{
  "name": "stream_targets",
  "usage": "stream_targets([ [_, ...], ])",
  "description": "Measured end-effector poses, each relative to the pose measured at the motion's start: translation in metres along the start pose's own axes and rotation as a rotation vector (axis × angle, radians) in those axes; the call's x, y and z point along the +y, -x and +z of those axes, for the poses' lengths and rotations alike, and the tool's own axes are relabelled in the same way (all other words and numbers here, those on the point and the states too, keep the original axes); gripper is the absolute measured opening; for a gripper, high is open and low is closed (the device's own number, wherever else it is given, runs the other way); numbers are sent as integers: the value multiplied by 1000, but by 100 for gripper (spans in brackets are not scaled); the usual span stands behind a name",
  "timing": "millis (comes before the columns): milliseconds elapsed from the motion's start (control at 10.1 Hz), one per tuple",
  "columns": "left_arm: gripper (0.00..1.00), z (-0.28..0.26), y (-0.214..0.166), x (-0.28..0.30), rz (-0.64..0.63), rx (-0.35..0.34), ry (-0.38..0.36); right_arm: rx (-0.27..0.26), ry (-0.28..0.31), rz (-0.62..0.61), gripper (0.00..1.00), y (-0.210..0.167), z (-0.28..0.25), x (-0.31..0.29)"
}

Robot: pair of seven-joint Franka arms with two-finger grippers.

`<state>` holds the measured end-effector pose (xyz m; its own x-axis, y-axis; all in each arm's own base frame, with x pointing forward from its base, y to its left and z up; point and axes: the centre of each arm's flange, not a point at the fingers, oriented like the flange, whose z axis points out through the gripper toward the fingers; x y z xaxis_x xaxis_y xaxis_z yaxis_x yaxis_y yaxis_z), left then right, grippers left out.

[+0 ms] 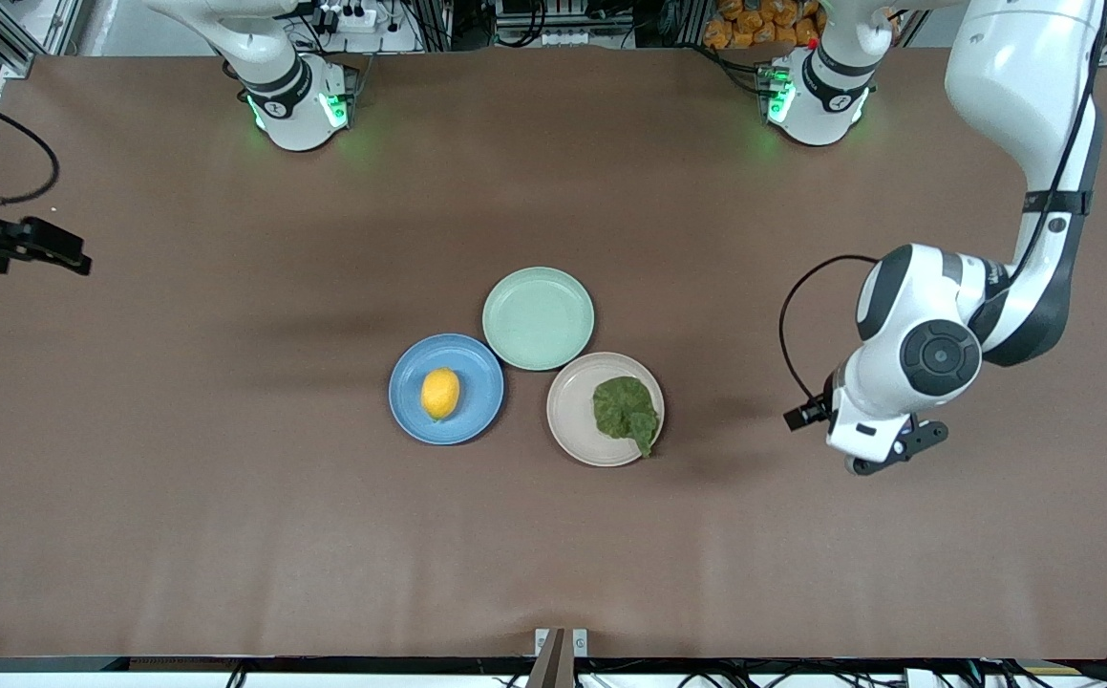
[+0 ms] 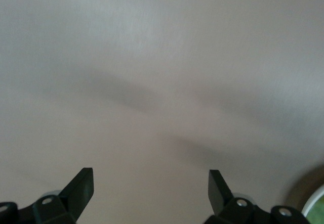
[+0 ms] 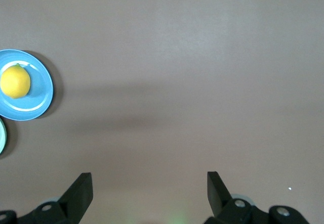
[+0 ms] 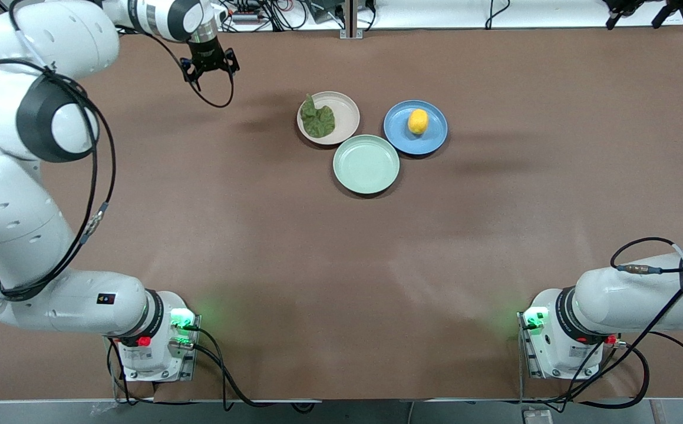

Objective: Place lemon and lettuce in plates

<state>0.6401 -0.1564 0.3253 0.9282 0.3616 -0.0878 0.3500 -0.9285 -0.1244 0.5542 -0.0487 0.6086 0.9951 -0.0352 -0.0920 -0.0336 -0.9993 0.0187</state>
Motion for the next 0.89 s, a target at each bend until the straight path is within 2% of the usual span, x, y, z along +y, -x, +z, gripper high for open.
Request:
stream_targets([
  [198, 100, -30, 13, -30, 46, 6, 31, -25, -2, 1, 100, 9, -15, 0],
  [594, 100, -155, 28, -96, 81, 181, 130, -66, -3, 39, 100, 29, -36, -6],
  [792, 100, -189, 41, -101, 147, 234, 151, -62, -3, 45, 100, 31, -40, -9],
  [891, 100, -204, 47, -105, 187, 239, 157, -54, -3, 46, 100, 29, -39, -9],
])
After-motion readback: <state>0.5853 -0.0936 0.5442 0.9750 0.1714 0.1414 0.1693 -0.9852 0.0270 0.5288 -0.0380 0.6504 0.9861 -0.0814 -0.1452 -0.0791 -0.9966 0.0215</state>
